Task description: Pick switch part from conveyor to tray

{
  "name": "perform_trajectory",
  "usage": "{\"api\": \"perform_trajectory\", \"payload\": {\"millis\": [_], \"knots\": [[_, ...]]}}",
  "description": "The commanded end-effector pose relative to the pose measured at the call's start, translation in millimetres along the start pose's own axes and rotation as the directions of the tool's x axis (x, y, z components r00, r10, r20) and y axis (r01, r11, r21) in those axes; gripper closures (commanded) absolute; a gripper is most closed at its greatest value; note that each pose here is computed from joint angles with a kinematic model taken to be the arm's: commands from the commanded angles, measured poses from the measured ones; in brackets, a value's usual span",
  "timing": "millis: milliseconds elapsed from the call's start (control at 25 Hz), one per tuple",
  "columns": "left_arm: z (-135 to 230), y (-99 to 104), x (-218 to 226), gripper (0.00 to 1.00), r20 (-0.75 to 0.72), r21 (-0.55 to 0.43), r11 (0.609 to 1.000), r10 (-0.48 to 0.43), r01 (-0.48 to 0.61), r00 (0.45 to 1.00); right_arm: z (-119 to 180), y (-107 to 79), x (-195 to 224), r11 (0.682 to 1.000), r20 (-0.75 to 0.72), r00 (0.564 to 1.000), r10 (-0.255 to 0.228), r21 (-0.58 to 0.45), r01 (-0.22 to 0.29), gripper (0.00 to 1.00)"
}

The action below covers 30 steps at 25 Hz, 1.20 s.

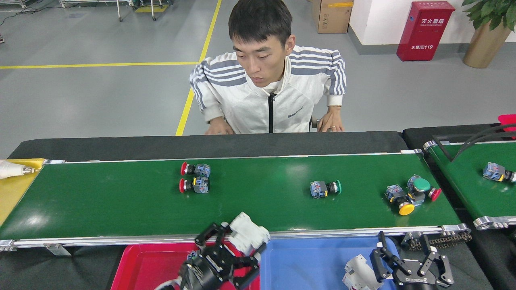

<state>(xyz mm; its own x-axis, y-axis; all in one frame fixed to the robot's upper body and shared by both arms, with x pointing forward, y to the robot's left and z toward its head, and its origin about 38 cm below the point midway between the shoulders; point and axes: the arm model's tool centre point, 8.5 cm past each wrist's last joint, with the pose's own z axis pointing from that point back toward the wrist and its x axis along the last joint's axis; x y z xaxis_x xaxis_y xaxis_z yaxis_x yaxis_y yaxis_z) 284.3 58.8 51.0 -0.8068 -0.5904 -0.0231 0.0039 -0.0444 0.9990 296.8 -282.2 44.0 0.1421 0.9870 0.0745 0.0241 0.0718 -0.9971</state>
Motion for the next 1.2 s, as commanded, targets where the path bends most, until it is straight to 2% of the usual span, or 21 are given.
{"api": "perform_trajectory", "payload": {"millis": [0, 240, 361, 441, 561, 641, 761, 1042, 1162], "knots": [[-10, 12, 12, 0.00, 0.002, 0.044, 0.999, 0.012, -0.012, 1.000, -3, -7.5, -3, 1.000, 0.001, 1.000, 0.008, -0.027, -0.008, 0.00], [-10, 16, -1, 0.00, -0.041, 0.062, 0.998, 0.021, -0.018, 0.999, -7, -5.2, 1, 1.000, 0.026, 1.000, 0.001, 0.005, -0.001, 0.00], [7, 21, -45, 0.00, -0.206, 0.078, 0.997, 0.018, -0.001, 0.978, -16, -5.6, 5, 0.999, 0.032, 0.999, -0.003, 0.048, 0.001, 0.00], [36, 32, -91, 0.00, -0.377, 0.084, 0.995, -0.016, 0.051, 0.926, -24, -0.8, 12, 0.995, 0.036, 0.999, -0.012, 0.098, 0.008, 0.00], [117, 35, -165, 0.00, -0.600, 0.038, 0.994, -0.060, 0.103, 0.798, -36, 4.0, 17, 0.990, 0.029, 1.000, -0.011, 0.139, 0.007, 0.00], [158, 30, -189, 0.00, -0.662, -0.016, 0.994, -0.091, 0.108, 0.744, -49, 4.5, 33, 0.987, 0.063, 0.998, -0.017, 0.162, 0.006, 0.00], [200, 3, -207, 0.00, -0.695, -0.122, 0.991, -0.127, 0.058, 0.708, -65, 6.3, 47, 0.982, 0.059, 0.998, -0.015, 0.188, 0.004, 0.00], [196, 10, -230, 0.00, -0.717, -0.108, 0.993, -0.106, 0.041, 0.689, -87, 2.3, 60, 0.982, 0.073, 0.997, -0.004, 0.190, -0.010, 0.00], [166, 12, -251, 0.00, -0.720, -0.139, 0.990, -0.092, -0.013, 0.688, -90, 6.6, 61, 0.979, 0.078, 0.997, -0.006, 0.204, -0.010, 0.00]]}}
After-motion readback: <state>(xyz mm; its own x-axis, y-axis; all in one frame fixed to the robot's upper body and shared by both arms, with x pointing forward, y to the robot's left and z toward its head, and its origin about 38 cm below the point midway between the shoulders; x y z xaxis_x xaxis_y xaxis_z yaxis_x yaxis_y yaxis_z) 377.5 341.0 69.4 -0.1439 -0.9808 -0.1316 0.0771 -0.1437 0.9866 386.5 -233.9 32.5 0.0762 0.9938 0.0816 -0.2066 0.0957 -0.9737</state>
